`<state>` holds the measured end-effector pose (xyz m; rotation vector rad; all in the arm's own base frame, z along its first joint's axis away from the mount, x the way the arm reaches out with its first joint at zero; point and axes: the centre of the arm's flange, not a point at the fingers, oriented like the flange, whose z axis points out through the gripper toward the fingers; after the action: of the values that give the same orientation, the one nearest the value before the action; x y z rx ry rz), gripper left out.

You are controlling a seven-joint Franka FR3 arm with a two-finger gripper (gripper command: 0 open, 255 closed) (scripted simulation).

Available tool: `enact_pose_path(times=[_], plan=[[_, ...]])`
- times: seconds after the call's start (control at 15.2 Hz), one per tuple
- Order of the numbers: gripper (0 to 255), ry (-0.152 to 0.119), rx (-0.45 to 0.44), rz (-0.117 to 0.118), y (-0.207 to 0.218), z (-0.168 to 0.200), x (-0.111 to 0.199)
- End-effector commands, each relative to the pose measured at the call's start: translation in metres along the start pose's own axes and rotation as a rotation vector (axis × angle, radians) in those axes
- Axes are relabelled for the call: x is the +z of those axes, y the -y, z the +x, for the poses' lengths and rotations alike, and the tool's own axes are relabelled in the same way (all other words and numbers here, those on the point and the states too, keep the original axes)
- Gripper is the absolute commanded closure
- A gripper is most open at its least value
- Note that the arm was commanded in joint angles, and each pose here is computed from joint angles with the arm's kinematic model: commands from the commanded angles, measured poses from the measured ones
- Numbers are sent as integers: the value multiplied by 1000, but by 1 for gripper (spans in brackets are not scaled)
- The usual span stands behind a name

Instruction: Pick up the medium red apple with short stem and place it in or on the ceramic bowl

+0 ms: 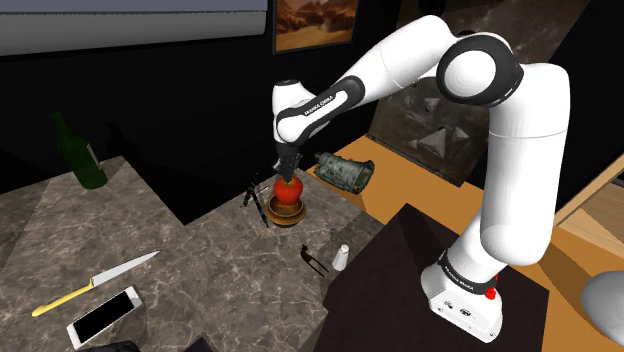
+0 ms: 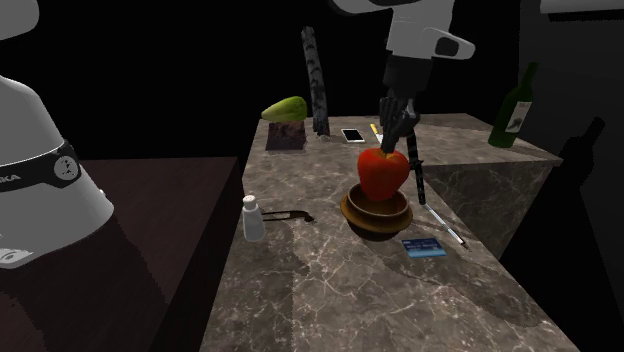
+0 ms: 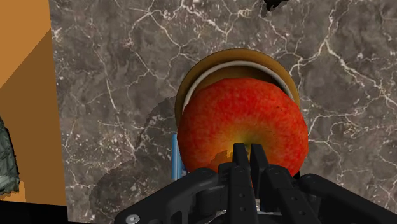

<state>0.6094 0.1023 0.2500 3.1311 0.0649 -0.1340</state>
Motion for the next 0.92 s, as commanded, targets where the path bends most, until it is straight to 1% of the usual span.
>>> enact_pose_path(times=[0.0,0.26,0.33,0.66,0.86], plan=[[255,0,0,0,0,0,0],[255,0,0,0,0,0,0],[0,0,0,0,0,0,0],[0,0,0,0,0,0,0],[0,0,0,0,0,0,-39]])
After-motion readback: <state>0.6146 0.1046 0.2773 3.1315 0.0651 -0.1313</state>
